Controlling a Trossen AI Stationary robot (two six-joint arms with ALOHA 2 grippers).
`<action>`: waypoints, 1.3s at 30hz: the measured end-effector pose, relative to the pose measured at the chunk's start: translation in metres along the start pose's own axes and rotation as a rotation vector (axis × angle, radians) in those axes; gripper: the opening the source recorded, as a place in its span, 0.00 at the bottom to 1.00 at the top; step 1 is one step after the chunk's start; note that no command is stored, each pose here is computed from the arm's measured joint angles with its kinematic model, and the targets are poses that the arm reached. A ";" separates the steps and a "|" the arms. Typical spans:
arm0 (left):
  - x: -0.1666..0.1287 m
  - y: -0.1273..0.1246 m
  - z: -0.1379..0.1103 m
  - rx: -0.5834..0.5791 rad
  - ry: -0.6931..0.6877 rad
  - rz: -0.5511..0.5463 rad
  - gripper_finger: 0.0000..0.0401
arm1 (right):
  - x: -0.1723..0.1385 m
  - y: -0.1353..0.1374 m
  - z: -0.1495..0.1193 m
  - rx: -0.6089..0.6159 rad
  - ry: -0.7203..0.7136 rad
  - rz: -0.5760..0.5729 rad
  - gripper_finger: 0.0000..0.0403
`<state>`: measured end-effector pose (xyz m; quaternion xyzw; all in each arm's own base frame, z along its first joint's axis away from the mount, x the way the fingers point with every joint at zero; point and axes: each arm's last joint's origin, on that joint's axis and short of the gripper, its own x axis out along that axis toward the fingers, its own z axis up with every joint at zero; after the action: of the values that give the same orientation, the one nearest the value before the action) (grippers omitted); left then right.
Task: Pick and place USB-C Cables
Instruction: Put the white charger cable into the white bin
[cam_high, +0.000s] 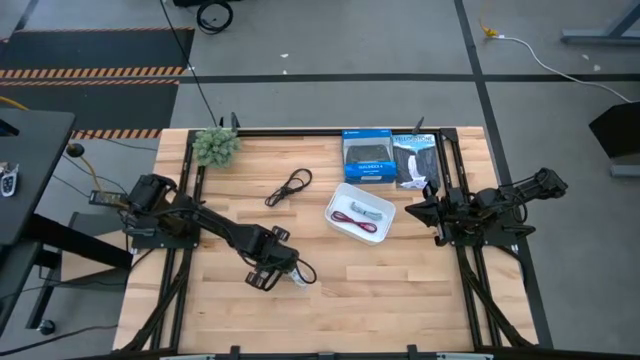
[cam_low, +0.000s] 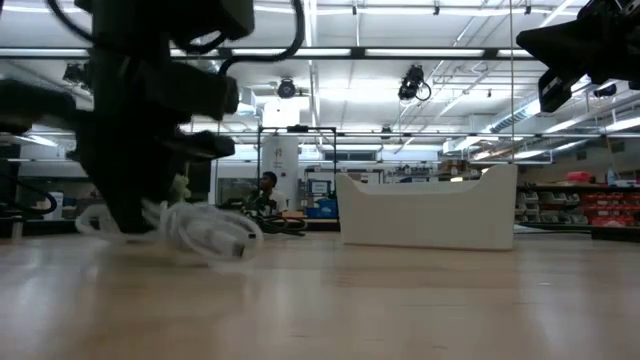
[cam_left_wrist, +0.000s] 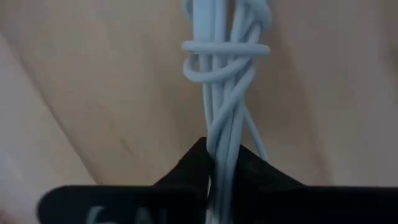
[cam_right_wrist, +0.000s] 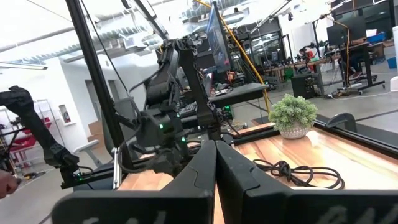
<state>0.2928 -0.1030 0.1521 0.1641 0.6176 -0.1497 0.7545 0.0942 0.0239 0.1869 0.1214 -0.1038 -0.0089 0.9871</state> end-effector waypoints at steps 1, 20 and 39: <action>-0.004 0.002 0.004 -0.006 -0.010 -0.013 0.08 | 0.000 0.000 0.000 0.000 0.000 0.000 0.03; -0.111 0.077 0.054 -0.157 -0.196 -0.028 0.06 | 0.000 0.000 0.000 0.000 0.000 0.000 0.03; -0.256 0.121 0.060 -0.284 -0.529 0.130 0.06 | 0.000 0.000 0.000 0.000 0.000 0.000 0.03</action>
<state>0.3484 -0.0138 0.4218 0.0515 0.4025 -0.0508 0.9125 0.0942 0.0238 0.1868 0.1214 -0.1036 -0.0091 0.9871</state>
